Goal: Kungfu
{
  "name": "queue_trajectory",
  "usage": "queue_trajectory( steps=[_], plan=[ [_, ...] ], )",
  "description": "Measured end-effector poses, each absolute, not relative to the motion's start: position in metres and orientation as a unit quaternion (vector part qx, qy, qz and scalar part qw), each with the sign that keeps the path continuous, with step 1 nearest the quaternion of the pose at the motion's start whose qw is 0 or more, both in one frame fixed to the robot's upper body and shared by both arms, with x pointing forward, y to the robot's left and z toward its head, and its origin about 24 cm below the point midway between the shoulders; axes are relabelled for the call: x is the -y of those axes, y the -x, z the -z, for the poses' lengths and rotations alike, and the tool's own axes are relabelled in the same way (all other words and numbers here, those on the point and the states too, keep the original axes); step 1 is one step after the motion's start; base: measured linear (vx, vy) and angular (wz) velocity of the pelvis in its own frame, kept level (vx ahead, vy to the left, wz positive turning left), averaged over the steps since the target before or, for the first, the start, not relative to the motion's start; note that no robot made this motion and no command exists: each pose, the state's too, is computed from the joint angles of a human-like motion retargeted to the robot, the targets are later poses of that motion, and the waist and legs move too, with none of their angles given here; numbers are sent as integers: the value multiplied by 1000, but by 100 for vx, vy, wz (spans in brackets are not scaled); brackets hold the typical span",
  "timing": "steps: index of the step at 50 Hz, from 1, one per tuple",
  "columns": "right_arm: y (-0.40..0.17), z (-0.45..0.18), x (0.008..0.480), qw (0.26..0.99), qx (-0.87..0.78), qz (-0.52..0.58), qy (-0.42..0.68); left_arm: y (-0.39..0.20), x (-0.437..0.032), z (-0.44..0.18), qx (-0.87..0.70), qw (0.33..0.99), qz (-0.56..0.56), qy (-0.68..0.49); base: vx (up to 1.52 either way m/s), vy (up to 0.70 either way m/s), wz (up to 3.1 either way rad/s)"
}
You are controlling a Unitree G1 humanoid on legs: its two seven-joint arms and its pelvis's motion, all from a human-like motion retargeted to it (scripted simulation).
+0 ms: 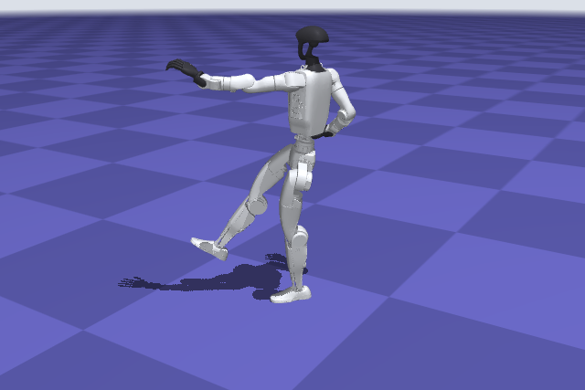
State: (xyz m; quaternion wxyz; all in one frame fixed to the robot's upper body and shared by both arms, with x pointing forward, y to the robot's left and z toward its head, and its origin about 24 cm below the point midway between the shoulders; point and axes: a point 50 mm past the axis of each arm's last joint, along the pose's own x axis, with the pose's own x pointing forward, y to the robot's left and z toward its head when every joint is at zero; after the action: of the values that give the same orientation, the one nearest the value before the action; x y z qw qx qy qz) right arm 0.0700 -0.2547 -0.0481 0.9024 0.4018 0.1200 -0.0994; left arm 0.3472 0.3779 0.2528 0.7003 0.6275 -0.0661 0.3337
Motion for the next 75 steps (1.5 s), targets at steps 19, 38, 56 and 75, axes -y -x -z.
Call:
queue_trajectory(
  steps=[19, 38, 56, 75],
  plan=[
    [-144, -70, 281, 993, 85, 74, 32, -344, -347, -245, 219, 705, -302, -603, 6, -3, -4],
    [-328, -357, 293, 738, 369, 241, 510, -108, -211, 74, -132, 895, 54, 422, -24, -8, -22],
    [-382, -337, 307, 652, 145, 313, 675, -69, -219, 79, -180, 907, 29, 379, -16, -8, 25],
    [-396, -252, 282, 764, 174, 261, 563, -164, -346, 63, -323, 912, 28, -252, 24, 8, 1]
  ],
)
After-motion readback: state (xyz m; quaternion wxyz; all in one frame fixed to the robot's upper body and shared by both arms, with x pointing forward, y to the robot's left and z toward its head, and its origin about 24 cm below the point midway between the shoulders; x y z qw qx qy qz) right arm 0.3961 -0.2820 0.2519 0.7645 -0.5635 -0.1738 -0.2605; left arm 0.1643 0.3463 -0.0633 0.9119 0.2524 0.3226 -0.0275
